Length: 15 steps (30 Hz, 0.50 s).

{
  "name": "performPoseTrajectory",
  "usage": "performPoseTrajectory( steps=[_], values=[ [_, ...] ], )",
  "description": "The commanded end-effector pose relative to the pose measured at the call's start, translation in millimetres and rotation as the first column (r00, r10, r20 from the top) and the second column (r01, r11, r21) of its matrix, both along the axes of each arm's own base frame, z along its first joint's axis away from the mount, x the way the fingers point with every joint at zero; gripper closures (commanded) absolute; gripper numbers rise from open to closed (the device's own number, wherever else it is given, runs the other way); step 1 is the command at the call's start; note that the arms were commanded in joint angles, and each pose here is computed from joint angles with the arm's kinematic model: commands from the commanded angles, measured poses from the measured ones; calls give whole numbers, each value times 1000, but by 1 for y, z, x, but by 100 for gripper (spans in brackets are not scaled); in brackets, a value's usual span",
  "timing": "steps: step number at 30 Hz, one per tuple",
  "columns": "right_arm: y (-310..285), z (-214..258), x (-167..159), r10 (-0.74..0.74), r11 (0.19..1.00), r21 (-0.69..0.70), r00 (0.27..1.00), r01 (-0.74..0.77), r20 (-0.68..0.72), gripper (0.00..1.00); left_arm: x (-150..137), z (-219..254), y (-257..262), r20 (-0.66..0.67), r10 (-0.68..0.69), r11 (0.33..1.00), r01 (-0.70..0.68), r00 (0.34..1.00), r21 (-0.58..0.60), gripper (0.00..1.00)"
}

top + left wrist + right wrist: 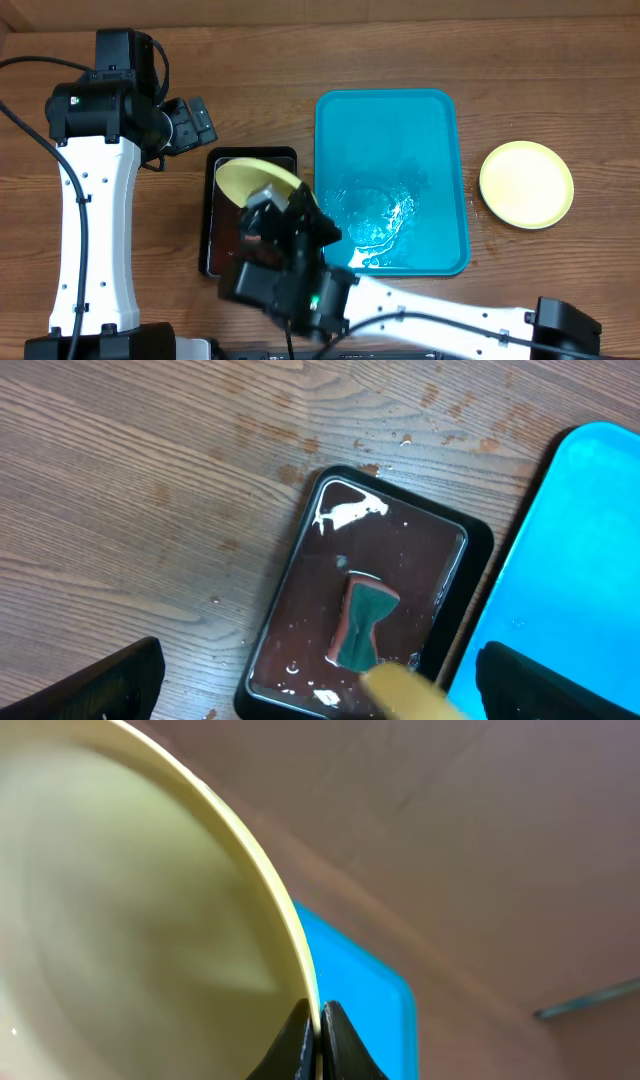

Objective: Clean dirty plates on tray and stack at the side
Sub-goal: 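Lift the yellow plate with the right gripper and tilt it over the black tray, then carry the yellow plate right and stack it on the plate stack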

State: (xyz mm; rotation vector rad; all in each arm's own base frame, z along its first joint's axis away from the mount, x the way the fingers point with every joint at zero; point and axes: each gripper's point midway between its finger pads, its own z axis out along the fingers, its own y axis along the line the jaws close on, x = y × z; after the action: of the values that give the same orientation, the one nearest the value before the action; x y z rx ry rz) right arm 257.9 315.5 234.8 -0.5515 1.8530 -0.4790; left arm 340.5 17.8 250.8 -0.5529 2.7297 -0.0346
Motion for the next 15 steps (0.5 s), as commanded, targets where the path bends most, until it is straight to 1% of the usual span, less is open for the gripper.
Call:
performPoseTrajectory(
  steps=[1,4,7,9,11,13,15],
  values=[
    [-4,-23,27,-11,976,211,980,53,-199,96,2,4,1,11,-19,1000,19,1000,10,0],
    [-5,-51,43,64,939,334,911,84,-407,96,2,4,1,11,-19,1000,19,1000,10,0],
    [-18,-59,59,126,892,431,842,136,-525,96,2,4,1,11,-19,1000,18,1000,10,0],
    [-31,-51,68,170,848,501,808,171,-565,96,2,4,1,11,-19,1000,18,1000,10,0],
    [-47,-35,76,223,789,580,785,203,-578,96,2,4,1,11,-19,1000,19,1000,10,0],
    [-68,-14,84,265,722,654,781,228,-565,96,2,4,1,11,-19,1000,19,1000,10,0],
    [-100,7,94,269,654,709,794,264,-544,96,2,4,1,11,-19,1000,18,1000,10,0]
  ],
)
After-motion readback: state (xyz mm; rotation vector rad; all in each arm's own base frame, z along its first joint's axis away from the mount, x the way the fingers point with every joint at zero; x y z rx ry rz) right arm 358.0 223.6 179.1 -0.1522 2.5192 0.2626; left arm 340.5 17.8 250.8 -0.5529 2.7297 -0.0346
